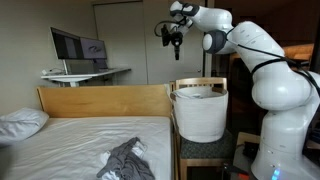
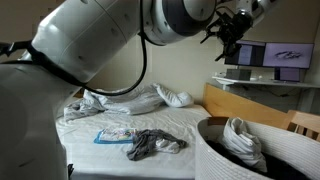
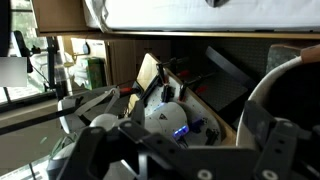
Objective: Put the clothes in the laundry bag
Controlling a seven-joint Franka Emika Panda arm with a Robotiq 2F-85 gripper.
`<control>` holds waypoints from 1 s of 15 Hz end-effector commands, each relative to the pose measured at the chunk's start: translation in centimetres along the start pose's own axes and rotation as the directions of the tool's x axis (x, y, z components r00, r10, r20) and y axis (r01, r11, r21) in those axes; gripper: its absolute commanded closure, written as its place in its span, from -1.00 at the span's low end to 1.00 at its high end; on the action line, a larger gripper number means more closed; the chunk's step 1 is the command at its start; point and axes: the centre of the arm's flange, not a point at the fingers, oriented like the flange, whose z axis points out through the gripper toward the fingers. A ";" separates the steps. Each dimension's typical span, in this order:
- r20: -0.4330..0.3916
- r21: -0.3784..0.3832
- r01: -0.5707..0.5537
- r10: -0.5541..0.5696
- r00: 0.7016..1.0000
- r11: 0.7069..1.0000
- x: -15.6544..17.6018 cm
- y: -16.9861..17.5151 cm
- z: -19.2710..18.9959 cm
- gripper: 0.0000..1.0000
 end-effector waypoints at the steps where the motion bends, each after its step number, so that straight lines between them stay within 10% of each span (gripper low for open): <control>1: -0.105 0.053 0.006 0.000 0.994 0.999 -4.6 -2.0 -0.6 -1.00; 15: -0.139 0.060 0.027 -0.018 0.990 0.998 -7.7 -2.1 9.4 -1.00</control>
